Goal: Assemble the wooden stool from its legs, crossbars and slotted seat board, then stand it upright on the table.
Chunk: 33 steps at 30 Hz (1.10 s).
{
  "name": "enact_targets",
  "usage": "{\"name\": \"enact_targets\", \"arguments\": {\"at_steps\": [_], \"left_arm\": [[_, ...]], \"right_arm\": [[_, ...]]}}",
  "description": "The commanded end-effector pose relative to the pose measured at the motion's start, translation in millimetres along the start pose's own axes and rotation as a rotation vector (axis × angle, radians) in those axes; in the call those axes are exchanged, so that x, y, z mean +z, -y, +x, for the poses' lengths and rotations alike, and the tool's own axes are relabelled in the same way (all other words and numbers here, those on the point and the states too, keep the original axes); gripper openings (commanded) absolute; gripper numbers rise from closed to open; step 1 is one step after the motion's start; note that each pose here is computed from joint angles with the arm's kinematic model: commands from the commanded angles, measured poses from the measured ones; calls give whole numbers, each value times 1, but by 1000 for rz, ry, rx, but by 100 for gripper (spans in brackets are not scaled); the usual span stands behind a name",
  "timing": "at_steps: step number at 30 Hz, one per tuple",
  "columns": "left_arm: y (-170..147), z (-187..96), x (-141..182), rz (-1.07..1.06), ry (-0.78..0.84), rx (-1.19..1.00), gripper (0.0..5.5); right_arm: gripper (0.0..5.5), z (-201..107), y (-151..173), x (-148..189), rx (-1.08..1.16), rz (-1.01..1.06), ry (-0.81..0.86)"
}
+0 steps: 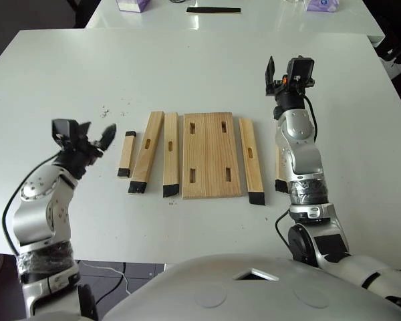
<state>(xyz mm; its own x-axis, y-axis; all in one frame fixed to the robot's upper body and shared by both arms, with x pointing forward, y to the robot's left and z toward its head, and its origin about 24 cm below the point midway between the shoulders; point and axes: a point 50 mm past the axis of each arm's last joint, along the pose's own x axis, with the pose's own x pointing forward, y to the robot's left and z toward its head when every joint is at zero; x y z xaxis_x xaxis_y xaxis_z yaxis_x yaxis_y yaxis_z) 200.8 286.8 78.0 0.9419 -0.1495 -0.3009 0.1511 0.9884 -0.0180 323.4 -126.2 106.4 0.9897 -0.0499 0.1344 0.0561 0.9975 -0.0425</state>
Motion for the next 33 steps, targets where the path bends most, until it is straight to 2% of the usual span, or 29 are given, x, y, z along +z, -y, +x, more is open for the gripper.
{"name": "enact_targets", "arguments": {"at_steps": [1,5,15,28,33], "left_arm": [[15,-9,-18,-18,-86,-56,358],[18,-7,-31,-18,-134,-26,358],[12,-5,-40,-23,-157,30,358],[16,-35,-73,-24,-326,70,358],[17,-41,-83,6,-387,72,286]], "right_arm": [[358,-5,8,-5,-36,-10,-18],[358,-8,9,-9,-48,-9,-28],[358,-16,12,-19,-64,-10,-53],[358,-25,15,-31,-77,-18,-91],[358,-30,14,-36,-92,-12,-108]]}}
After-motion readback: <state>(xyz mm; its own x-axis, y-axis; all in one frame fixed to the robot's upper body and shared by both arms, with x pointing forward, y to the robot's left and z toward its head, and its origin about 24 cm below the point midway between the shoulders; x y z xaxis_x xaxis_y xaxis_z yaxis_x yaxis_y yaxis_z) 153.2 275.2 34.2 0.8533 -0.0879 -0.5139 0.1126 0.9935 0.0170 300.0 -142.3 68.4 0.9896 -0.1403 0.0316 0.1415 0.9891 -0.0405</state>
